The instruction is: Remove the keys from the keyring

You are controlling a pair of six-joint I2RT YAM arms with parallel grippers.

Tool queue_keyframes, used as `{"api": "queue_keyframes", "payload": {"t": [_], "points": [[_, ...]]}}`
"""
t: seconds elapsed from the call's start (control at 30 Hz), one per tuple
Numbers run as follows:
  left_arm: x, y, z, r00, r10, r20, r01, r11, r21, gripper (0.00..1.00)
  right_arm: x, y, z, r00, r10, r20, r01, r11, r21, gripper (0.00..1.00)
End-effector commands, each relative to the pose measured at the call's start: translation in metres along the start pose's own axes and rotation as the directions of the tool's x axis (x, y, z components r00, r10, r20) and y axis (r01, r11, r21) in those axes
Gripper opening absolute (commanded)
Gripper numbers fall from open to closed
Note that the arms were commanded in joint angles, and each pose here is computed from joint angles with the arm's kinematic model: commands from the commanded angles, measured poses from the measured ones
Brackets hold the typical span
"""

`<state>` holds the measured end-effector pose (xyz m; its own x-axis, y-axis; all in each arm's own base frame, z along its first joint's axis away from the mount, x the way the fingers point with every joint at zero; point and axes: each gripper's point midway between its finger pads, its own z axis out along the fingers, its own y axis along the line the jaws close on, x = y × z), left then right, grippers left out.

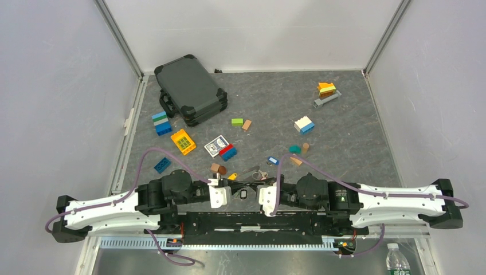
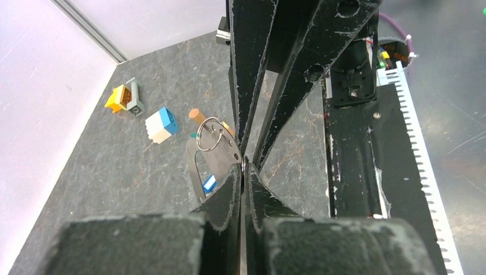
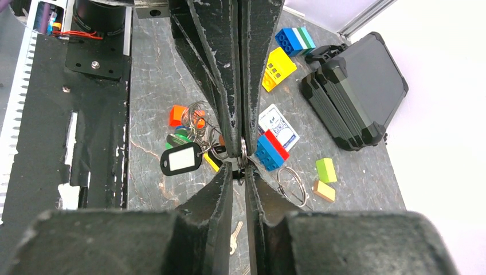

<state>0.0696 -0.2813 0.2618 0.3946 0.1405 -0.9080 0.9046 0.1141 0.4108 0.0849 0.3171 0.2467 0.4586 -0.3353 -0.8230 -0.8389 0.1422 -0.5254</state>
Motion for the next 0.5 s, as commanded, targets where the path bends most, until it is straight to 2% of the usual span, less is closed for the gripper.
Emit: {"api": "queue_keyframes", "payload": {"t": [0.0,0.23,0.47], "points": [[-0.047,-0.012,0.005,0.977,-0.084,0.195,0.069,0.994,0.082,0.02,-0.016,-0.020,-0.006,0.996,-0.004,0.086,-0.004,0.996,0.093,0.18],[-0.045,-0.017,0.008,0.968,-0.130,0.216,0.110,0.989,0.100,0.02,-0.028,-0.021,-0.017,0.983,0.000,0.184,-0.018,0.995,0.096,0.18],[-0.043,-0.019,0.011,0.967,-0.145,0.211,0.126,0.987,0.102,0.02,-0.036,-0.019,-0.021,0.972,-0.003,0.233,-0.017,0.996,0.082,0.17]]}}
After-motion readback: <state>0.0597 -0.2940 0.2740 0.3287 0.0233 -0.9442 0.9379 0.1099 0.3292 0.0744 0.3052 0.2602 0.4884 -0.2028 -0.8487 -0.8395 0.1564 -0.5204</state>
